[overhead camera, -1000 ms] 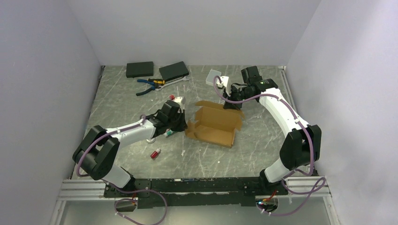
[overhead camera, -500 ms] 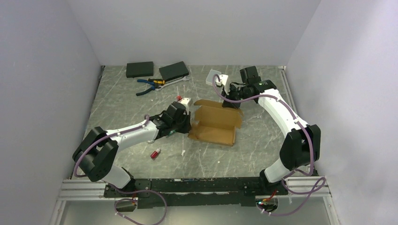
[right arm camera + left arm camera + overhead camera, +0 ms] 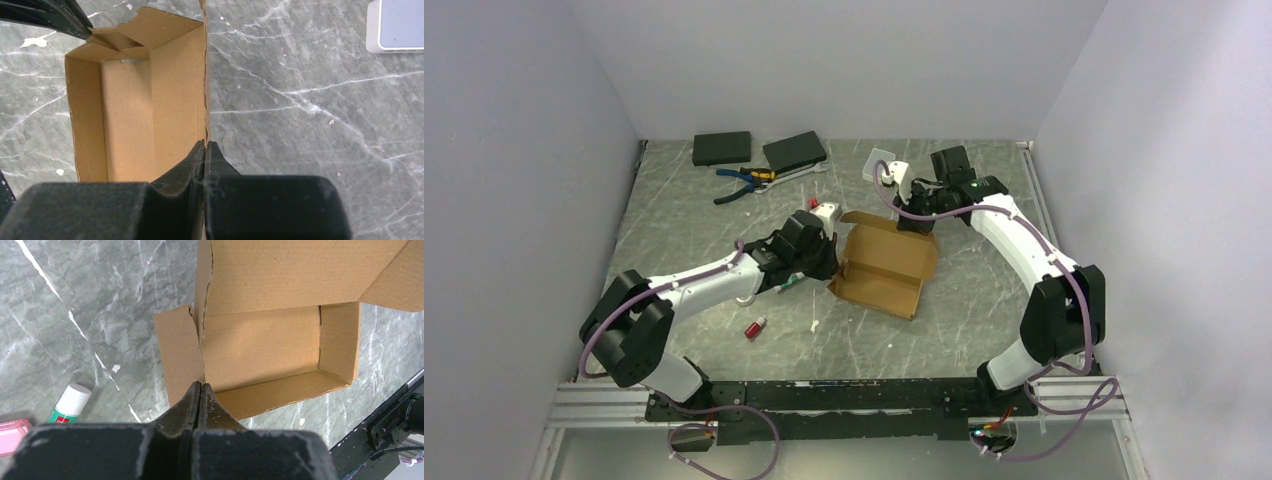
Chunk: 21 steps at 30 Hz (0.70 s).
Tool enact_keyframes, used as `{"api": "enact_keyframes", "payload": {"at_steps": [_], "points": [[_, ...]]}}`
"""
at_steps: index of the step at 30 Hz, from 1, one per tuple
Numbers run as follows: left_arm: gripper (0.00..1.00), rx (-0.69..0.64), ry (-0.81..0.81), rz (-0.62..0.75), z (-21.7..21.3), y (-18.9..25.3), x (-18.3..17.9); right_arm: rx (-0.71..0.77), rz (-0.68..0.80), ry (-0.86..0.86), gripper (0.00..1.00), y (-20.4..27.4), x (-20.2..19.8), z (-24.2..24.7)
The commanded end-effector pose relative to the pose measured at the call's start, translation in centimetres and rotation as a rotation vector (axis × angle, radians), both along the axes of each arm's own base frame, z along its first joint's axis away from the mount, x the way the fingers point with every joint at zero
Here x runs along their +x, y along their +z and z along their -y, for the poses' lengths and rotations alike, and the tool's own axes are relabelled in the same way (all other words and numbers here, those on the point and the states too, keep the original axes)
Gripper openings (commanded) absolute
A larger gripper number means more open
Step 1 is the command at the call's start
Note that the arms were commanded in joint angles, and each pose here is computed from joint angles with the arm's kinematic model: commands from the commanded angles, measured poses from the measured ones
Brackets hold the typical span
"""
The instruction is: Fold the paper box
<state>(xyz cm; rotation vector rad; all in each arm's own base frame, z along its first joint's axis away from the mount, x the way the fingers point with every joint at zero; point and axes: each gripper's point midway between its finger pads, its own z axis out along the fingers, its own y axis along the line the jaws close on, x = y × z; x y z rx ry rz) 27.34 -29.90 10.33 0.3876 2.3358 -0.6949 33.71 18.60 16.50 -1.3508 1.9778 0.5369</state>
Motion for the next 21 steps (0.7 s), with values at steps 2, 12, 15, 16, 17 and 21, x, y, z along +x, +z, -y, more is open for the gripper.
{"api": "enact_keyframes", "payload": {"at_steps": [2, 12, 15, 16, 17, 21], "points": [[0.0, -0.009, -0.016, 0.01, 0.8, 0.6, 0.3, 0.02, 0.037, -0.059, 0.0, 1.2, 0.2, -0.3], [0.0, -0.016, 0.007, 0.013, 0.4, 0.6, 0.2, -0.003, 0.052, -0.14, 0.0, 0.8, 0.7, 0.7], [0.0, -0.036, -0.01, 0.03, 0.6, 0.9, 0.0, -0.002, 0.051, -0.16, 0.0, 0.7, 0.8, 0.8], [0.0, -0.04, -0.013, 0.035, 0.6, 1.1, 0.0, -0.002, 0.05, -0.166, 0.0, 0.7, 0.8, 0.8], [0.0, -0.041, -0.014, 0.038, 0.5, 1.1, -0.1, -0.001, 0.051, -0.172, 0.0, 0.7, 0.9, 0.9], [0.0, -0.036, 0.026, 0.039, -0.2, 1.1, -0.1, 0.008, 0.048, -0.19, 0.0, 0.8, 0.9, 0.9]]}}
